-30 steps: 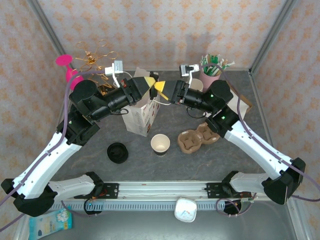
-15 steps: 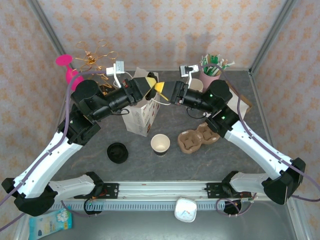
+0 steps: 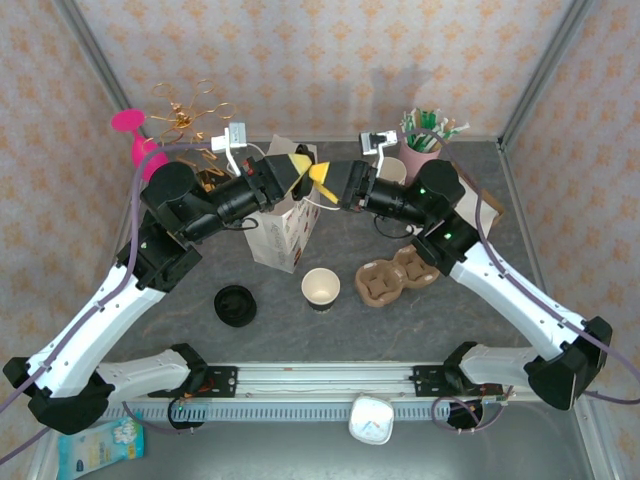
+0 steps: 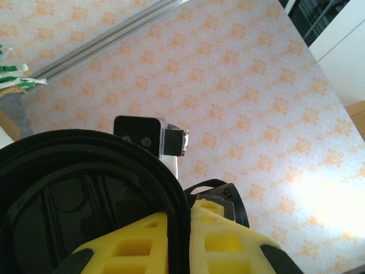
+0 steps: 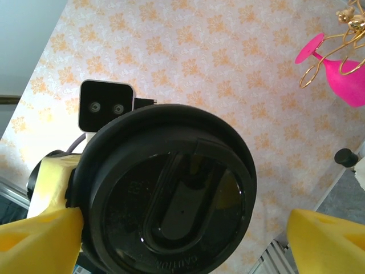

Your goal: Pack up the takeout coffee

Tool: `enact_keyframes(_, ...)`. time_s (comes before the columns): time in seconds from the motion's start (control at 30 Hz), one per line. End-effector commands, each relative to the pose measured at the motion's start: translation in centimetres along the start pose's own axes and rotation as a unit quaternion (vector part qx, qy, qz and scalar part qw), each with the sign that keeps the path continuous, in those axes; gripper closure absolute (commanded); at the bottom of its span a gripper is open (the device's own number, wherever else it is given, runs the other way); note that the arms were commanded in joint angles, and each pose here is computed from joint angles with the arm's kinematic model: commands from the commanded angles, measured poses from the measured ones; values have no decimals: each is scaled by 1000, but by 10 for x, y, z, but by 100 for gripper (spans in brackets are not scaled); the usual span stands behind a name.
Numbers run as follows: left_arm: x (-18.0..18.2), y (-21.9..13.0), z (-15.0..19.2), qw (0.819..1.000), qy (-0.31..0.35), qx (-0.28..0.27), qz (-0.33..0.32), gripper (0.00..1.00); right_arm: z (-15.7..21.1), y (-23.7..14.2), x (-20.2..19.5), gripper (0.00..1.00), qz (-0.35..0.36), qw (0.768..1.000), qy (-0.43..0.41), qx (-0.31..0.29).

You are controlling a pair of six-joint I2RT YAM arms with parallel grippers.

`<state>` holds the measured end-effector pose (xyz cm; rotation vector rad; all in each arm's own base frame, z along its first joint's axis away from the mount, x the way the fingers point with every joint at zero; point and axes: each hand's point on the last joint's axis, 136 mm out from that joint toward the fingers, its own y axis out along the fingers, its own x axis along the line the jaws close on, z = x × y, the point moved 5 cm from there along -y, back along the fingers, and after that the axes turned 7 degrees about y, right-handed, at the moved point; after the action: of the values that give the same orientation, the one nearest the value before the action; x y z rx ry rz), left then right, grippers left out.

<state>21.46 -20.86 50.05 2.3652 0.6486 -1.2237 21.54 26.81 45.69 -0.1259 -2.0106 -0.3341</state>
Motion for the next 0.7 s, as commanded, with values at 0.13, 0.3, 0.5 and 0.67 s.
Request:
enact_keyframes(0.13, -17, -7, -14, 998, -9, -42, 49, 87, -2, -16, 53, 3, -75, 997, -16, -7)
enact_keyframes(0.3, -25, -7, -21, 994, -24, -62, 82, 87, -4, -17, 61, 0, -85, 996, -7, -6)
enact_keyframes(0.5, -31, -2, -22, 989, -52, -60, 127, 87, -8, -11, 56, 0, -85, 996, 17, -4)
enact_keyframes(0.67, -29, -2, -21, 990, -54, -57, 120, 88, -13, -10, 55, 0, -70, 997, 21, -10)
